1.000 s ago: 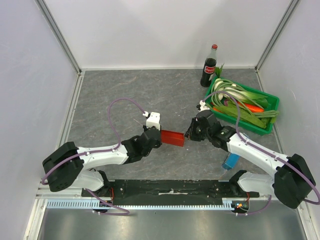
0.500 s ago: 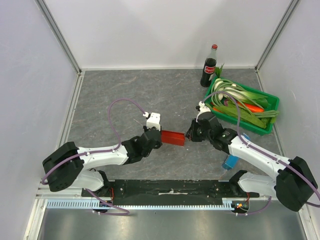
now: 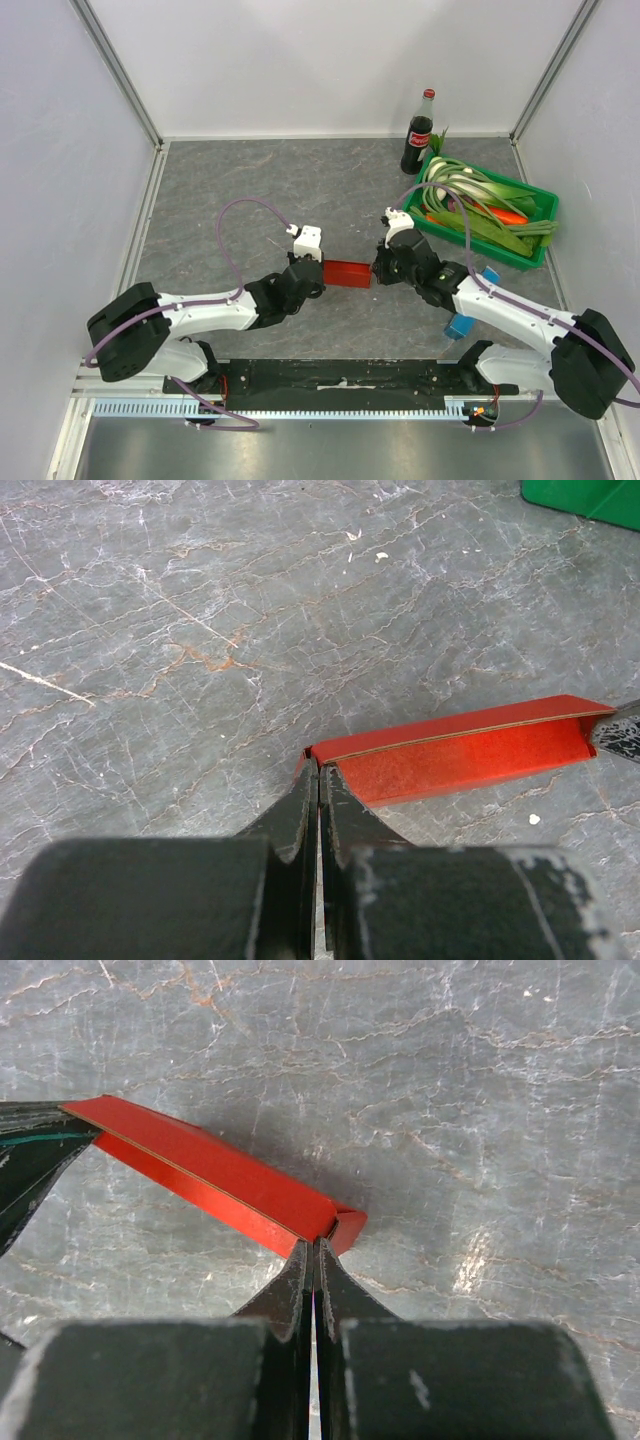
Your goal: Fold the paper box
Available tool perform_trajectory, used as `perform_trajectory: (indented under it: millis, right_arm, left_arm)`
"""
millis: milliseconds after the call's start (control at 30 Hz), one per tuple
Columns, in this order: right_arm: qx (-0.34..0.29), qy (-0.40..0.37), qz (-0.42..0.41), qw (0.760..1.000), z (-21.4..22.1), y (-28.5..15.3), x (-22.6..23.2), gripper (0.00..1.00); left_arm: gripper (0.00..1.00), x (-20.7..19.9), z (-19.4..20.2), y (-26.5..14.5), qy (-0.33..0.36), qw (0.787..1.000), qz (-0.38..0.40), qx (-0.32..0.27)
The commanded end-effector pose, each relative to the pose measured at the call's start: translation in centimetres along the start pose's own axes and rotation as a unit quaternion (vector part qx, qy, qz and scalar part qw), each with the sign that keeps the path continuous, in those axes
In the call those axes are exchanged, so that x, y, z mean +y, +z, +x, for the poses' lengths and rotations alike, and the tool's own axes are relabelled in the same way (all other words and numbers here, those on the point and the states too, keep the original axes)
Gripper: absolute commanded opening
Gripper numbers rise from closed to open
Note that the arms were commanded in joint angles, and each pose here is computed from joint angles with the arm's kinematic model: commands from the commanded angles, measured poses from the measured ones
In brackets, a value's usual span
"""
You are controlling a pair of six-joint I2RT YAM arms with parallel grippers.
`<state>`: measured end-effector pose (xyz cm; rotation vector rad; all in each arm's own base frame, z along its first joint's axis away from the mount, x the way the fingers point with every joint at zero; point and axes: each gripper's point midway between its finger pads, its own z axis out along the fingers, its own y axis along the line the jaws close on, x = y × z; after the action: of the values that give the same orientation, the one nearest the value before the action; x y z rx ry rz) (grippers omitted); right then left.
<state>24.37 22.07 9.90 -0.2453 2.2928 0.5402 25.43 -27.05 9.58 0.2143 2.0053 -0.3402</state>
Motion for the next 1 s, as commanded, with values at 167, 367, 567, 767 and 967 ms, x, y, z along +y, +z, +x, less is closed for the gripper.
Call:
perform_trajectory:
  millis: [167, 367, 567, 767, 967]
  right_arm:
    - [0.048, -0.020, 0.018, 0.999, 5.9, 1.3, -1.7, 0.00]
    - [0.013, -0.010, -0.001, 1.000, 4.2, 0.8, -0.8, 0.00]
    - [0.002, -0.004, -0.012, 1.000, 2.3, 0.0, 0.4, 0.16]
    - [0.000, -0.011, -0.012, 1.000, 1.4, -0.8, 0.6, 0.32]
    - [-0.012, 0.005, -0.018, 1.000, 0.0, -2.7, 1.0, 0.51]
  left_arm:
    - [0.02, 1.4, 7.4, -0.7, 0.028, 0.995, -0.008, 0.098]
    - [0.02, 2.1, 8.2, -1.0, 0.034, 0.995, -0.033, 0.088]
    - [0.02, 2.3, 8.1, -1.3, 0.045, 0.995, -0.044, 0.075]
    - [0.02, 2.4, 8.3, -1.3, 0.053, 0.995, -0.047, 0.075]
    - [0.02, 2.2, 8.2, -1.1, 0.063, 0.994, -0.048, 0.076]
